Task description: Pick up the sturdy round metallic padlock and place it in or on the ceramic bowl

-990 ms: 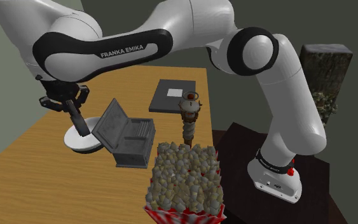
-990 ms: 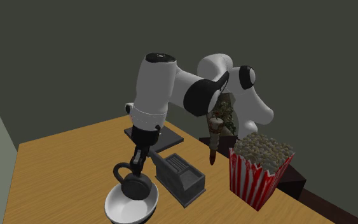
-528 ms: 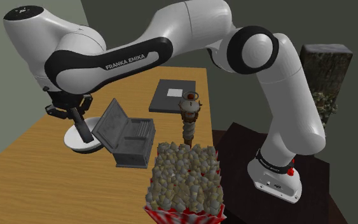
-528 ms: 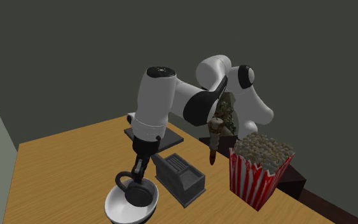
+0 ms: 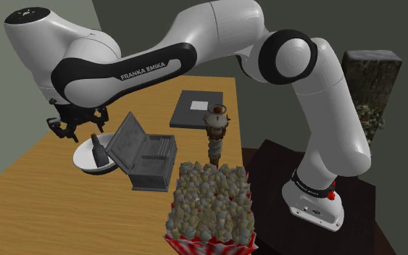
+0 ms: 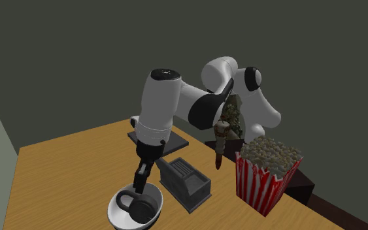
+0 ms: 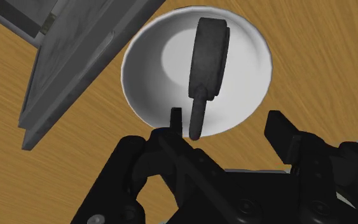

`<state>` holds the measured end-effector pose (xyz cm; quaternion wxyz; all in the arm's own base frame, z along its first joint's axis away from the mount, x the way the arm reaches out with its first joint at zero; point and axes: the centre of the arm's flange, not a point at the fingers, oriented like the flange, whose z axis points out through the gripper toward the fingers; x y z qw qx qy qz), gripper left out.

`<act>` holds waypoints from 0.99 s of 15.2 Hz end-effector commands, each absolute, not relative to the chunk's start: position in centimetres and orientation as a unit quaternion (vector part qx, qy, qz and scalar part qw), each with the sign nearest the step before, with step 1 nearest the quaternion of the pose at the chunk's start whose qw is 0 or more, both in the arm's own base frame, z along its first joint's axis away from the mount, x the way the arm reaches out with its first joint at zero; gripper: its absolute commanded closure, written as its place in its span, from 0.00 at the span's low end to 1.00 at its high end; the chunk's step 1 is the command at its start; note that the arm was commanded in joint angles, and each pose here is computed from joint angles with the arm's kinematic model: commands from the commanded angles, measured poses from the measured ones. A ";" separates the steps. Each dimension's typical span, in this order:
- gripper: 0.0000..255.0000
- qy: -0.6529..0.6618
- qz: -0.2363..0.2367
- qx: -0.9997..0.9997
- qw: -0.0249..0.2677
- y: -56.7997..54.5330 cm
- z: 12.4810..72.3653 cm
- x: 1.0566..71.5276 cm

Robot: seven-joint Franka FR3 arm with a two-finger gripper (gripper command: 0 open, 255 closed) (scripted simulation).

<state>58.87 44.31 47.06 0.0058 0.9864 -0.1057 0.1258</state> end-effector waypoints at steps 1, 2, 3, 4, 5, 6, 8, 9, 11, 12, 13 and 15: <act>0.00 -0.106 0.126 0.986 0.006 44.3 47.1 58.9; 0.00 -0.106 0.126 0.986 0.006 44.3 47.1 58.9; 0.00 -0.106 0.126 0.986 0.006 44.3 47.1 58.9; 0.00 -0.106 0.126 0.986 0.006 44.3 47.1 58.9; 0.00 -0.106 0.126 0.986 0.006 44.4 48.3 58.5; 0.00 -0.106 0.126 0.986 0.006 44.4 49.6 58.2; 0.00 -0.106 0.126 0.986 0.006 44.5 51.9 57.6; 0.00 -0.106 0.126 0.986 0.006 44.5 51.9 57.6; 0.00 -0.106 0.126 0.986 0.006 44.5 51.9 57.6; 0.00 -0.106 0.126 0.986 0.006 44.5 51.9 57.6; 0.00 -0.106 0.126 0.986 0.006 44.5 51.9 57.6; 0.00 -0.106 0.126 0.986 0.006 44.5 51.9 57.6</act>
